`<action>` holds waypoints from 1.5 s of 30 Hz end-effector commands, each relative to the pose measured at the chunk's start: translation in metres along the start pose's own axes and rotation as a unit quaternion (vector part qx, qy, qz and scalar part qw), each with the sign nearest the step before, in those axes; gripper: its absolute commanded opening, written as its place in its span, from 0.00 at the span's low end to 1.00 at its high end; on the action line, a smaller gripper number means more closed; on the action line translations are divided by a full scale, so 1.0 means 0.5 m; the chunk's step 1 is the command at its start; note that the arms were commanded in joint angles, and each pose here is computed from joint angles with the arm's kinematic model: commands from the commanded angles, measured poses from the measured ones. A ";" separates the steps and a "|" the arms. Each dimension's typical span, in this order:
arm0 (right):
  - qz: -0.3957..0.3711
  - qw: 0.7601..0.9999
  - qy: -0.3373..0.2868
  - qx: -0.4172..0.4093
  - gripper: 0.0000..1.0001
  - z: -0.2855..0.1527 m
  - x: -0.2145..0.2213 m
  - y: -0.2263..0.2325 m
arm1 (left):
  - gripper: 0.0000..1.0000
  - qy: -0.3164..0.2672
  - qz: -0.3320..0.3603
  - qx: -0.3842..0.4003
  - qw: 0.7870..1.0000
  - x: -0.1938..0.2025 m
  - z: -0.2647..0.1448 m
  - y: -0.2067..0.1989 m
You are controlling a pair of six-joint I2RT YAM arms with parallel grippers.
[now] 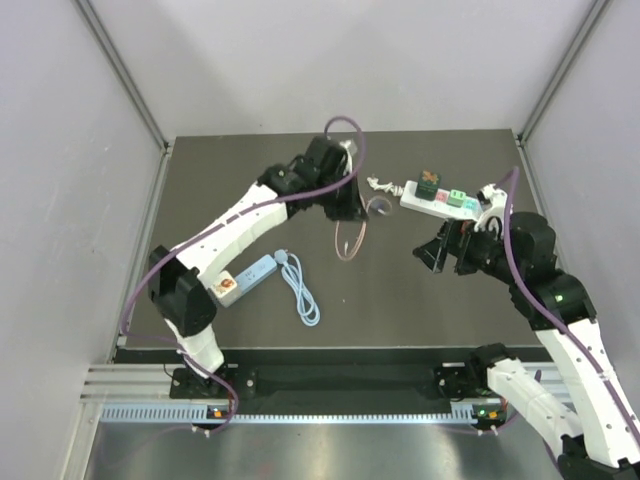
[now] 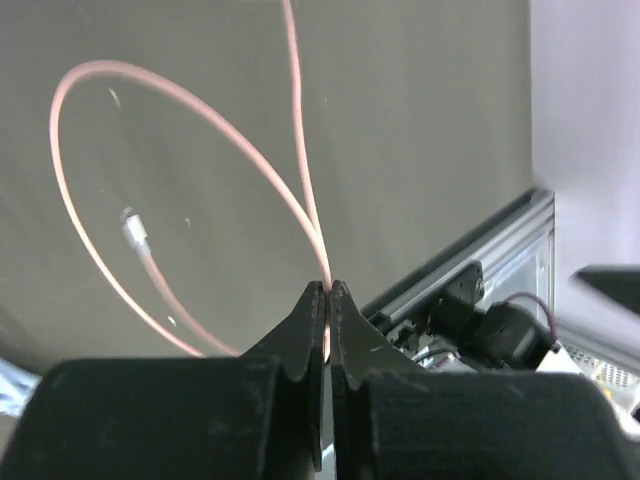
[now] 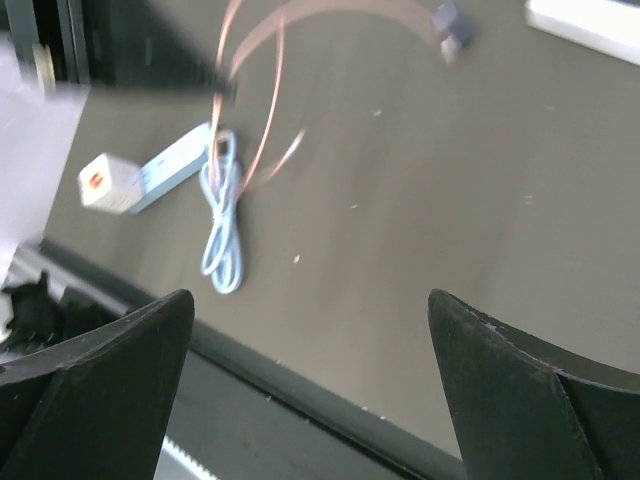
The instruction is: Insert the plug
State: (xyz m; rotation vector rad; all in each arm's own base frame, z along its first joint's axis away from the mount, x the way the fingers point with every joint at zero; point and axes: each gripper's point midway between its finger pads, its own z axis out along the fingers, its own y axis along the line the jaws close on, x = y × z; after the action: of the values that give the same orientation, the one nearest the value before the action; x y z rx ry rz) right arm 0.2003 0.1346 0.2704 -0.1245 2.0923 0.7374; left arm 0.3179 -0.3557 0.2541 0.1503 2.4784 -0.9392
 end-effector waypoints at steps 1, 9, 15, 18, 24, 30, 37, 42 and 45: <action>0.025 0.997 -0.028 0.074 1.00 -0.004 0.002 -0.055 | 0.00 0.005 -0.019 0.033 0.999 0.074 -0.030 -0.012; 0.047 0.993 -0.028 0.104 1.00 0.023 0.047 -0.101 | 0.01 0.074 -0.046 0.025 0.996 0.317 -0.041 0.023; 0.074 0.993 -0.003 0.093 1.00 0.076 0.088 -0.115 | 0.56 0.070 -0.025 -0.017 0.997 0.356 -0.079 0.057; 0.079 0.992 0.003 0.096 1.00 0.091 0.105 -0.125 | 0.65 0.038 -0.015 -0.051 0.998 0.327 -0.097 0.073; 0.076 0.993 -0.005 0.095 1.00 0.095 0.121 -0.136 | 0.66 -0.020 0.019 -0.162 0.986 0.246 -0.065 0.114; 0.070 0.993 0.017 0.088 1.00 0.095 0.162 -0.142 | 0.65 -0.048 0.024 -0.147 0.988 0.170 0.037 0.064; 0.113 0.993 0.012 -0.004 1.00 0.075 0.159 -0.065 | 0.55 0.029 0.259 -0.149 0.954 0.118 0.101 0.069; 0.110 0.993 -0.025 -0.017 1.00 0.033 0.114 -0.035 | 0.56 0.081 0.346 -0.097 0.930 0.132 0.129 0.069; 0.089 0.994 -0.062 -0.023 1.00 -0.008 0.071 -0.014 | 0.67 0.126 0.333 -0.053 0.933 0.119 0.156 0.077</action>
State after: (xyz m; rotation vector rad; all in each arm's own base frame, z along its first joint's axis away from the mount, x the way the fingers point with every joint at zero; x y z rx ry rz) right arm 0.1817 0.1340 0.1878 0.1163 2.1251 0.8500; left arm 0.2963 -0.3754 0.1498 0.8688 2.4395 -0.3959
